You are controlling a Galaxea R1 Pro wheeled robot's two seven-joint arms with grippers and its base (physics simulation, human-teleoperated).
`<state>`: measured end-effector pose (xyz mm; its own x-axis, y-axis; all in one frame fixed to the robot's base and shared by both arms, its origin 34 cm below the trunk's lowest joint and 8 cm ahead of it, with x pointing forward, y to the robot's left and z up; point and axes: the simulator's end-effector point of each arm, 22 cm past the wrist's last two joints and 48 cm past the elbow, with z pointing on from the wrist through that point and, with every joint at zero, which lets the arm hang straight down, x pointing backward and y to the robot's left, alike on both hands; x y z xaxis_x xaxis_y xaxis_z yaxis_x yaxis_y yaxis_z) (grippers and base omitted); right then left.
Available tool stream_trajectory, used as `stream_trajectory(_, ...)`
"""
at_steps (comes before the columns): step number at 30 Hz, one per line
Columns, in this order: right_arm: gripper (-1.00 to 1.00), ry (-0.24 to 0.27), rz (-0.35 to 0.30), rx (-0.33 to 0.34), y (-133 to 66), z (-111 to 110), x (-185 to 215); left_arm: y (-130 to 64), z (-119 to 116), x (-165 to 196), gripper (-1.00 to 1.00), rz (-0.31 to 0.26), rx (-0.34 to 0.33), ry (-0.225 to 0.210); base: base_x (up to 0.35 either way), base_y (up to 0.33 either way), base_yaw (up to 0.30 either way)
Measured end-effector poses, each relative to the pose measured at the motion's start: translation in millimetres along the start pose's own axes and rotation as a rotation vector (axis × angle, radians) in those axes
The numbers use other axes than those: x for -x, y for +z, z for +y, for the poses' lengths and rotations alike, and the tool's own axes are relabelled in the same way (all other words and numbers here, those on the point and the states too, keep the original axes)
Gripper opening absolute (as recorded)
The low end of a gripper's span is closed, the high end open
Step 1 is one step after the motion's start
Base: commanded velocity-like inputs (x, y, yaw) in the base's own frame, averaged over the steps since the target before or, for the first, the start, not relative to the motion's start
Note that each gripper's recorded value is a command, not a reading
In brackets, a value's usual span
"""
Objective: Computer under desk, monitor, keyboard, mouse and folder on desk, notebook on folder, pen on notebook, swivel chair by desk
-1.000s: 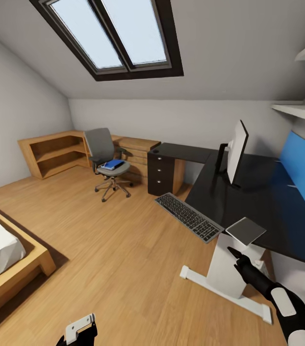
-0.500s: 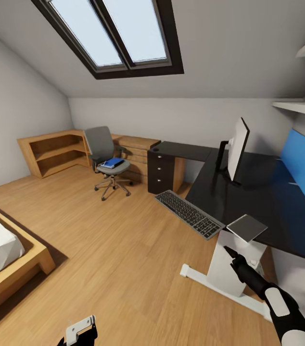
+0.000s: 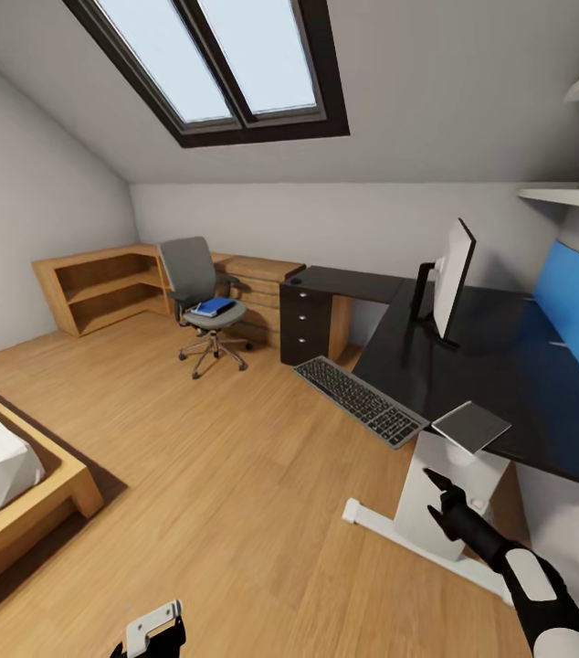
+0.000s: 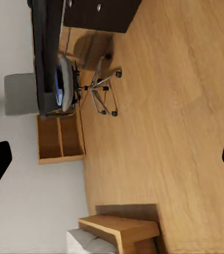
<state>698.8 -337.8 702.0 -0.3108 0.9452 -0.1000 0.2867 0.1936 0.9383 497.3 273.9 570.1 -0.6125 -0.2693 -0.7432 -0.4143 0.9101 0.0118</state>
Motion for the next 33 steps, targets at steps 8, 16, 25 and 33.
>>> stream_trajectory(8, 1.0, 0.116, 0.098, 0.056, -4.8, 13, -13, -1.0, -8, -12, 1.0, 0.017, -0.022, 0.027, 0.0, 0.0, 0.0)
stream_trajectory(16, 1.0, 0.134, 0.136, 0.065, -6.8, 18, -18, -8.9, -27, -31, 1.0, 0.04, -0.073, 0.091, 0.114, 0.0, 0.0)
stream_trajectory(25, 1.0, 0.133, 0.135, 0.065, -7.1, 18, -18, -9.0, -27, -33, 1.0, 0.043, -0.072, 0.095, 0.125, 0.0, 0.0)
stream_trajectory(33, 1.0, 0.13, 0.132, 0.064, -6.9, 17, -17, -8.8, -26, -34, 1.0, 0.044, -0.07, 0.096, 0.102, 0.0, 0.0)
